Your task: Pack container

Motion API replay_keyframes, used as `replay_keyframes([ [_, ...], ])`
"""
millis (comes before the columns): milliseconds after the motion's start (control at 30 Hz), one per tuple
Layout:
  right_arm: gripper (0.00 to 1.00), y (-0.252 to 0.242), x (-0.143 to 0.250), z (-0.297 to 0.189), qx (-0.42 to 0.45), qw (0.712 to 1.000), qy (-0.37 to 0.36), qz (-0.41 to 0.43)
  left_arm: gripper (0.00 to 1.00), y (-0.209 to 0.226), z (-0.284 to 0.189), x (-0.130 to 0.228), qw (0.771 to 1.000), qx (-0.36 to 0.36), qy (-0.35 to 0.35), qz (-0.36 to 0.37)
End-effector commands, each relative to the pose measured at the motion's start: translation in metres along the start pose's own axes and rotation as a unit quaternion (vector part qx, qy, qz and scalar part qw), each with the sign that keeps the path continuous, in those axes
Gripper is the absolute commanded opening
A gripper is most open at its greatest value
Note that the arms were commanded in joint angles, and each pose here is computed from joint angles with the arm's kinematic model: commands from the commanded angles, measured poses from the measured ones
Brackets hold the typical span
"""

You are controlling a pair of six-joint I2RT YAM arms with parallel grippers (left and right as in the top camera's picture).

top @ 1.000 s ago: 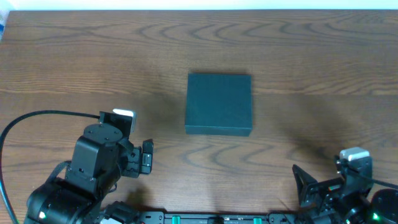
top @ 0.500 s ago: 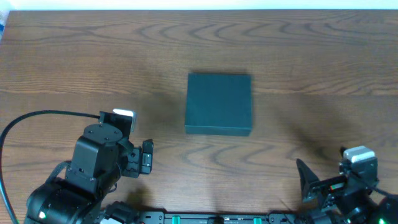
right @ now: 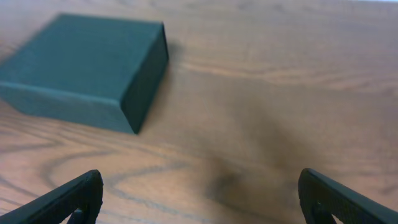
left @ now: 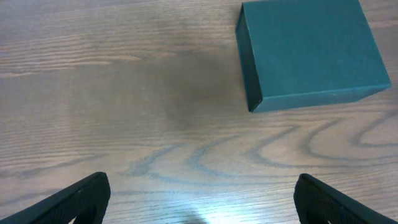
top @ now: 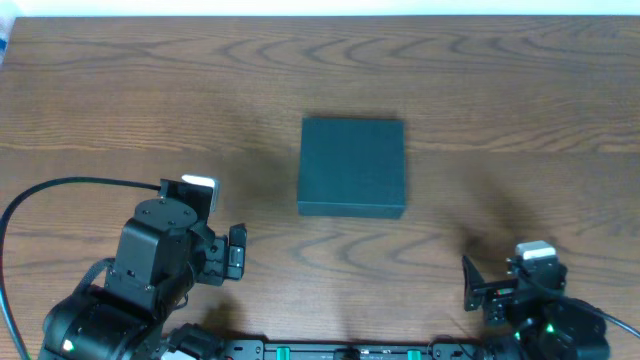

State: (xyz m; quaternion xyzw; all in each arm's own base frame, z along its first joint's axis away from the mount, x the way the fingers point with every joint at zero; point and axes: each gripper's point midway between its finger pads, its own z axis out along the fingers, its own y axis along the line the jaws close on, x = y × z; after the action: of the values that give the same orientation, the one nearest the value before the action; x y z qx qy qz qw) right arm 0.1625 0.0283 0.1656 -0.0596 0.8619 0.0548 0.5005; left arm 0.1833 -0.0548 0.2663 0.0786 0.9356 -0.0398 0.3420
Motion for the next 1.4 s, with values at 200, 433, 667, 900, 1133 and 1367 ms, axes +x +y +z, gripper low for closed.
replay_keyframes([
  [200, 0.99, -0.009, 0.045, 0.019, 0.020, 0.998, 0.065, 0.009, 0.96, 0.001, -0.002, -0.002, 1.000, -0.004, -0.003, -0.003],
  [433, 0.99, -0.009, 0.066, 0.026, 0.018, 0.995, 0.098, 0.012, 0.95, 0.001, -0.002, -0.002, 1.000, -0.004, -0.003, -0.003],
  [667, 0.99, -0.009, 0.072, 0.026, 0.018, 0.994, 0.109, 0.013, 0.95, 0.001, -0.002, -0.002, 1.000, -0.004, -0.003, -0.003],
  [900, 0.99, -0.009, 0.071, 0.026, 0.018, 0.994, 0.107, 0.013, 0.95, 0.001, -0.002, -0.002, 1.000, -0.004, -0.003, -0.003],
  [1133, 0.99, -0.009, 0.071, 0.026, 0.018, 0.994, 0.107, 0.013, 0.95, 0.001, -0.002, -0.001, 1.000, -0.005, -0.002, -0.002],
  [1367, 0.99, -0.009, 0.071, 0.026, 0.018, 0.994, 0.107, 0.013, 0.95, 0.001, -0.002, -0.001, 1.000, -0.005, -0.002, -0.002],
])
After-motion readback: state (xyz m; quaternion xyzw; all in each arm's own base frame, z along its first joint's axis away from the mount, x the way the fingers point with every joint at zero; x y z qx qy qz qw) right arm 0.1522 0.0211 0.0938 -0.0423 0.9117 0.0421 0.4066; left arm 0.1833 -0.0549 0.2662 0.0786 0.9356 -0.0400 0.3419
